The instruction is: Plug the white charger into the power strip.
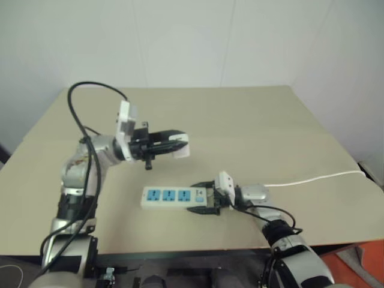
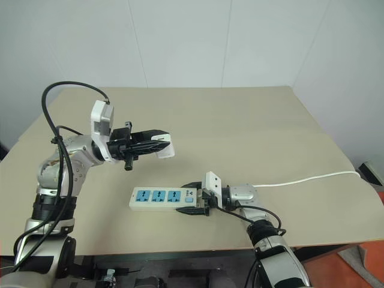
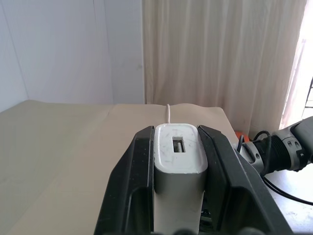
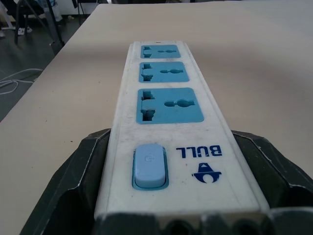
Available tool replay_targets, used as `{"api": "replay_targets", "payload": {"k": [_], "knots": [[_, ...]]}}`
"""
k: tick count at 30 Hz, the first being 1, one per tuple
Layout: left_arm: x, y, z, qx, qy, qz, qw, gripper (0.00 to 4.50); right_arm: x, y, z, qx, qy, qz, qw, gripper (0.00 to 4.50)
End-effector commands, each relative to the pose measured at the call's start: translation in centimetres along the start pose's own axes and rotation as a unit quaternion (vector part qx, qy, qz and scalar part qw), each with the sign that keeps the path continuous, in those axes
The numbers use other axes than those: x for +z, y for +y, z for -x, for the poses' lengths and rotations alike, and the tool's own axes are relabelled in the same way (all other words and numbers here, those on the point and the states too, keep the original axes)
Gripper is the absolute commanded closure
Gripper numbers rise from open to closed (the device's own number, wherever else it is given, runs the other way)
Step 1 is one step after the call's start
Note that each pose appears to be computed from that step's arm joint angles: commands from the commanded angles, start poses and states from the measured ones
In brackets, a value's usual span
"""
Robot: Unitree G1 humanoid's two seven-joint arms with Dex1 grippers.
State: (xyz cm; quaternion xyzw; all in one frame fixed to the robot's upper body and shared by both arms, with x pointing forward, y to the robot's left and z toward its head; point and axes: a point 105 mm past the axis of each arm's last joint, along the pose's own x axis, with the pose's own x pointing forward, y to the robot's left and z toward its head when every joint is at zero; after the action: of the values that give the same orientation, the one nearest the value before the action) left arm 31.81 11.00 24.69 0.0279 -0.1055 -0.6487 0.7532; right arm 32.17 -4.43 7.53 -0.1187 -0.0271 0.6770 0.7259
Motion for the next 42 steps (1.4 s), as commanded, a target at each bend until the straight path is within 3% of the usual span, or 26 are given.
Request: {"api": "replay_targets", "payload": {"k": [1, 15, 30, 42], "knots": [[1.7, -0.3, 0.0, -0.011, -0.016, -0.029, 0.999, 3.49, -0.8, 0.5, 0.1, 0.018, 0.021, -0.013, 1.0, 1.1], [1.4, -0.6, -0.3, -0.019, -0.014, -0.021, 1.0, 3.49, -1.1, 0.6, 0.3, 0.017, 0.023, -0.018, 0.999, 1.1], [-3.9, -2.4, -0.3, -0.043, 0.04, 0.01, 0.998, 3.49, -1.1, 0.7, 0.4, 0.017, 0.023, -0.021, 0.999, 1.1], [-6.4, -3.3, -0.5, -0.035, 0.051, 0.033, 0.998, 3.49, -1.1, 0.8, 0.4, 0.019, 0.023, -0.024, 0.999, 1.1]]}}
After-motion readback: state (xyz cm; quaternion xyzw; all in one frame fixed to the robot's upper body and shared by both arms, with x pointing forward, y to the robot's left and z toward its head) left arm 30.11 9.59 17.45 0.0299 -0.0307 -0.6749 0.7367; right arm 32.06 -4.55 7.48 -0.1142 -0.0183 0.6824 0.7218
